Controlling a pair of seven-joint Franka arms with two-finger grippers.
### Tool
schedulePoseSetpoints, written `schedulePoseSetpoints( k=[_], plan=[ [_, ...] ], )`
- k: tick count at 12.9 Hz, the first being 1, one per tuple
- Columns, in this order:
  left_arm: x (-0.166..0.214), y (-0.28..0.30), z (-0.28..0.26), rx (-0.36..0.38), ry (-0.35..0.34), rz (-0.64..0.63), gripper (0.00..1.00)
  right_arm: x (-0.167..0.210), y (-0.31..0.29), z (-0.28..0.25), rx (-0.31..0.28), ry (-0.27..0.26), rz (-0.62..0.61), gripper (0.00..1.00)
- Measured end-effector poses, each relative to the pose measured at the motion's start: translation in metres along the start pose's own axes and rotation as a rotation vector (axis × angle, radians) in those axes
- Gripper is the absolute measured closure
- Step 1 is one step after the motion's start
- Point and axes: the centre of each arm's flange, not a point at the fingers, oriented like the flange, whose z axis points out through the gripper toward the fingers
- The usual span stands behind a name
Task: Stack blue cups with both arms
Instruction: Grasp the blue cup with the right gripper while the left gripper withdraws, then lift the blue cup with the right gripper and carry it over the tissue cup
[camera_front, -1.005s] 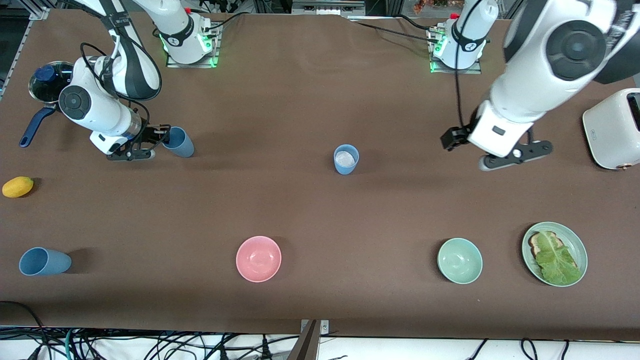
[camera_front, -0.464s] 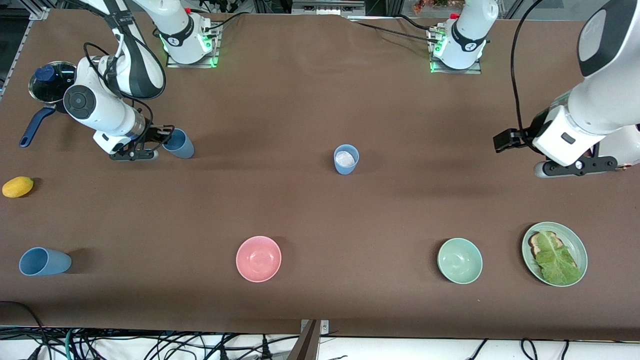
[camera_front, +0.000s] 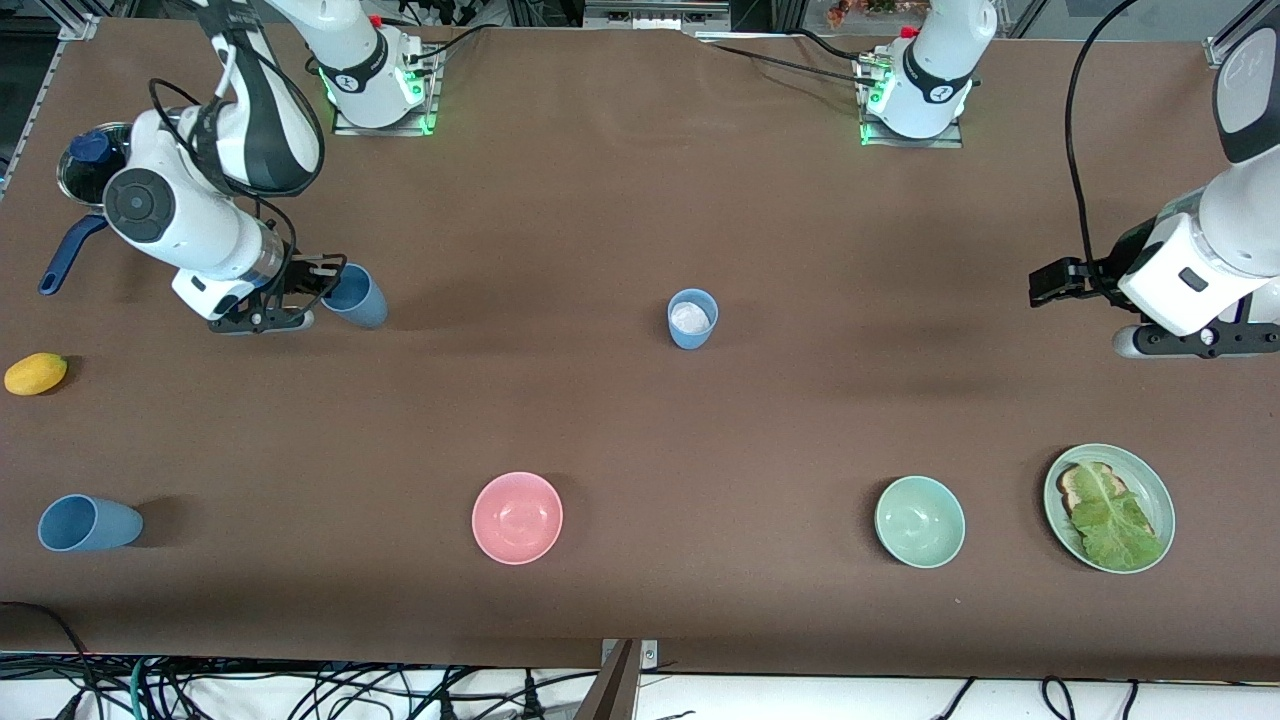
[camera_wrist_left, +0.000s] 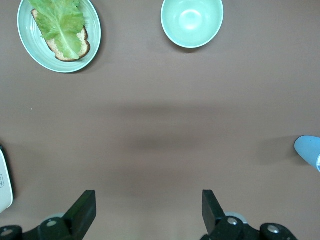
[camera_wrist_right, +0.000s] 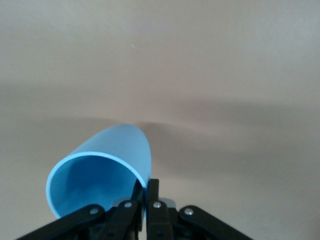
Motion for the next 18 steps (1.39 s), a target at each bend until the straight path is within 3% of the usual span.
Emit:
schedulePoseSetpoints(
  k=[5,9,13,15,18],
  plan=[
    [-0.009,-0.001,-0.015,0.004,0.009,0.009,0.06,0.022,-0.104,-0.085,0.078,0.088,0.009,0.96],
    [-0.025,-0.001,-0.037,0.011,0.026,0.007,0.06,0.031,-0.190,-0.107,0.154,0.100,0.073,0.96],
    [-0.025,-0.003,-0.031,0.013,0.012,0.004,0.06,0.046,-0.253,-0.113,0.245,0.079,0.178,0.96],
    [-0.023,-0.003,-0.022,0.014,0.009,0.004,0.06,0.034,-0.309,-0.116,0.242,0.085,0.115,0.96],
    [-0.022,-0.002,-0.011,0.017,0.005,0.006,0.06,-0.002,-0.383,-0.121,0.178,0.134,0.016,0.96]
  ],
)
